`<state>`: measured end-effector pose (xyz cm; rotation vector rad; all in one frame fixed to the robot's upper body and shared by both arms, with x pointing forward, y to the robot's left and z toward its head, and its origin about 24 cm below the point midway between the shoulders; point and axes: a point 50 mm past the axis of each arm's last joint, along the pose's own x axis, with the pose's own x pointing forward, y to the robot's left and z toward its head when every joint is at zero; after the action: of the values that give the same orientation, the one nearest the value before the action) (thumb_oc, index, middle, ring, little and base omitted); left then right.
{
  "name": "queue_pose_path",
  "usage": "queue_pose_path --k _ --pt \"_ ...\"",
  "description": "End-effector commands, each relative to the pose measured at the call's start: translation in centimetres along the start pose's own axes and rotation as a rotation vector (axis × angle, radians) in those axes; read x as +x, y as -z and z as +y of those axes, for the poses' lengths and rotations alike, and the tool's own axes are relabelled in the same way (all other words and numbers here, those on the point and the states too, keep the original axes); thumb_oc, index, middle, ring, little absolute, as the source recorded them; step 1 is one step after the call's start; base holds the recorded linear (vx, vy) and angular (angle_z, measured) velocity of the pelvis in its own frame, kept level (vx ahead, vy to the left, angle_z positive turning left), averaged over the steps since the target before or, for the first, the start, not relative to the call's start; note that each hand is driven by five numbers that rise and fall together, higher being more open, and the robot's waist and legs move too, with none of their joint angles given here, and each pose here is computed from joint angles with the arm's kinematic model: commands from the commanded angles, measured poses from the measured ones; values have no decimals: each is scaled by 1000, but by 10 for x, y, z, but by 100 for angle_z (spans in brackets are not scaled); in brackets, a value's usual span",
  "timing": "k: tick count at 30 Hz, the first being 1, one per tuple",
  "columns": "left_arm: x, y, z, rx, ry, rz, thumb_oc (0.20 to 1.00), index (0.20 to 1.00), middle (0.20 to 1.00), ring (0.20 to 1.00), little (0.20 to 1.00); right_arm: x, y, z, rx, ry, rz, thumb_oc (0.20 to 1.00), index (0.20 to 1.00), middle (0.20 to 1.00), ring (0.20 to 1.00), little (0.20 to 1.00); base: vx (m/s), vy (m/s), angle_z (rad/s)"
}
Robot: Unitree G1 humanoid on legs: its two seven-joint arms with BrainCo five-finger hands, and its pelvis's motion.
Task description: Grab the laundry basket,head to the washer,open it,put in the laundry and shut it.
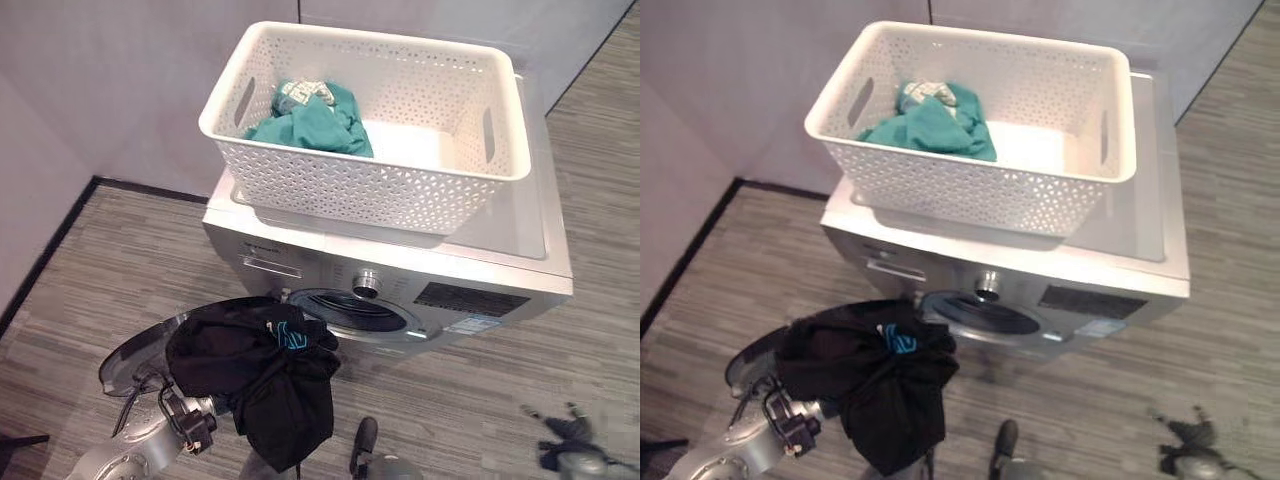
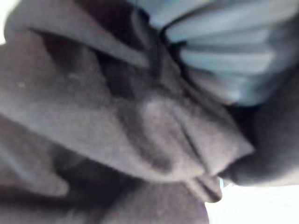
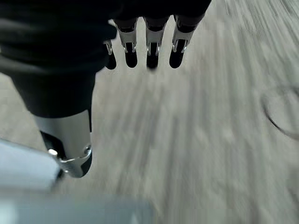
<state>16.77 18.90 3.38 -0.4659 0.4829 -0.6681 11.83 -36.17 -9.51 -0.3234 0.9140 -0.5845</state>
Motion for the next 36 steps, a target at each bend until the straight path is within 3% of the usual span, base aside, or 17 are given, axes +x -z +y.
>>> queue_pose_path --k 1,5,12,18,25,30,33,36 --pt "-1 -14 -10 -39 88 -118 200 200 200 200 200 5 -23 -42 -138 53 -72 1000 1000 1000 1000 1000 -130 -102 28" --pt "12 -10 -10 -39 109 -136 200 200 200 200 200 5 -49 -26 -359 -56 -195 1000 1000 1000 1000 1000 -127 -260 -8" --pt "18 9 11 -27 -69 -143 200 200 200 200 200 -8 -81 2 -341 -148 -410 1000 1000 1000 1000 1000 -33 -128 40" --pt "52 9 27 -27 -245 -232 200 200 200 200 200 -28 -112 44 -286 -215 -593 1000 1000 1000 1000 1000 1 12 -8" --pt "92 -26 42 -102 -395 -413 200 200 200 200 200 -40 -127 69 -260 -273 -668 1000 1000 1000 1000 1000 -17 44 -12" --pt "120 -77 52 -238 -507 -609 200 200 200 200 200 -42 -126 82 -247 -303 -656 1000 1000 1000 1000 1000 6 60 -16" --pt "118 -108 66 -325 -628 -745 200 200 200 200 200 -43 -120 95 -250 -332 -631 1000 1000 1000 1000 1000 46 54 -33" --pt "123 -151 61 -428 -634 -880 200 200 200 200 200 -43 -114 106 -284 -357 -612 1000 1000 1000 1000 1000 43 10 -20"
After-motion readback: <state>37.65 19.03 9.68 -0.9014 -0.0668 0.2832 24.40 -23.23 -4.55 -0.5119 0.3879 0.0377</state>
